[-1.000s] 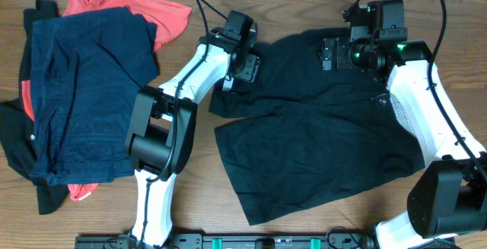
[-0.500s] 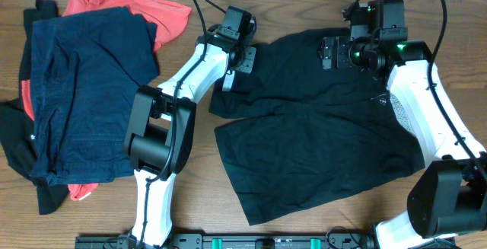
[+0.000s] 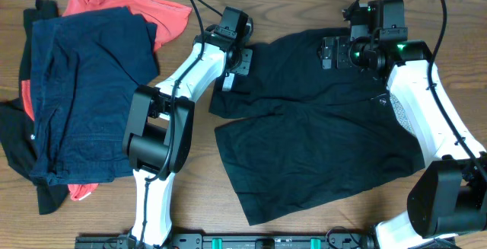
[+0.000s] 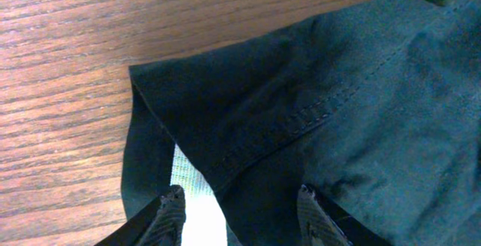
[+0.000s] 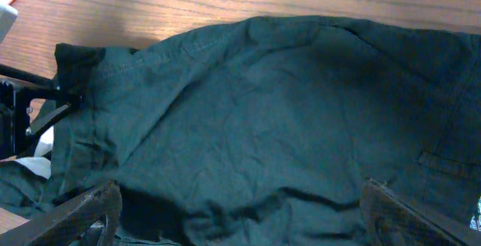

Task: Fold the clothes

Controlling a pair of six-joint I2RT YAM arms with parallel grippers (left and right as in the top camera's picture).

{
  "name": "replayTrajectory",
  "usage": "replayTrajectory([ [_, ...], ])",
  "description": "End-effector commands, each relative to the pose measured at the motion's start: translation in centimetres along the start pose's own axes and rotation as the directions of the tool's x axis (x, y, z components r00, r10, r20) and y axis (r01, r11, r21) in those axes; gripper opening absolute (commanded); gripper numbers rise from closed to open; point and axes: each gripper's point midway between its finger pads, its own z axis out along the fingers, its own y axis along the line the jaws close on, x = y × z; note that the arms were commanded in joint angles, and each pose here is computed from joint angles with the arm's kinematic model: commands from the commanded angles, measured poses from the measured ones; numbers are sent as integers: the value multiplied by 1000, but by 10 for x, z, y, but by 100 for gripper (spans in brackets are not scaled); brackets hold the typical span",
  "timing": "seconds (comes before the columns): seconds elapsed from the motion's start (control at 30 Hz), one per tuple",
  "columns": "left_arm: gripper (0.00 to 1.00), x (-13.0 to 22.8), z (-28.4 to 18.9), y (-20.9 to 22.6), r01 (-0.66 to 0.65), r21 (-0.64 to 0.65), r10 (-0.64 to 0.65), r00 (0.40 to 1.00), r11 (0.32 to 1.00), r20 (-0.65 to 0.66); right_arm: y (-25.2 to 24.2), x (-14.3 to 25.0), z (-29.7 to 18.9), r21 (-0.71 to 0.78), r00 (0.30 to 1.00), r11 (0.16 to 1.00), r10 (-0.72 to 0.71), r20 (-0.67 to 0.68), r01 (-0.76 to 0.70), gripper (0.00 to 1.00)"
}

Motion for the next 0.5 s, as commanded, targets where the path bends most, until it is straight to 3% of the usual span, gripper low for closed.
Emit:
replayTrajectory([
  [0.0, 44, -5, -4, 5, 8, -16, -7, 1000, 1000, 18, -6, 1, 2, 10, 1000, 1000, -6, -3, 6, 99],
  [0.07, 32, -8, -4, 4, 8, -14, -7, 1000, 1000, 28, -6, 1, 2, 10, 1000, 1000, -6, -4, 6, 99],
  [0.17, 21, -10, -4, 4, 19, -12, -18, 999, 1000, 35, -6, 1, 2, 10, 1000, 1000, -6, -3, 6, 99],
  [0.4, 20, -6, -2, 5, 20, -16, -20, 1000, 1000, 19, -6, 1, 2, 10, 1000, 1000, -6, -4, 6, 99],
  [0.47, 8, -5, -1, 7, 22, -17, -22, 1000, 1000, 17, -6, 1, 2, 10, 1000, 1000, -6, -4, 6, 99],
])
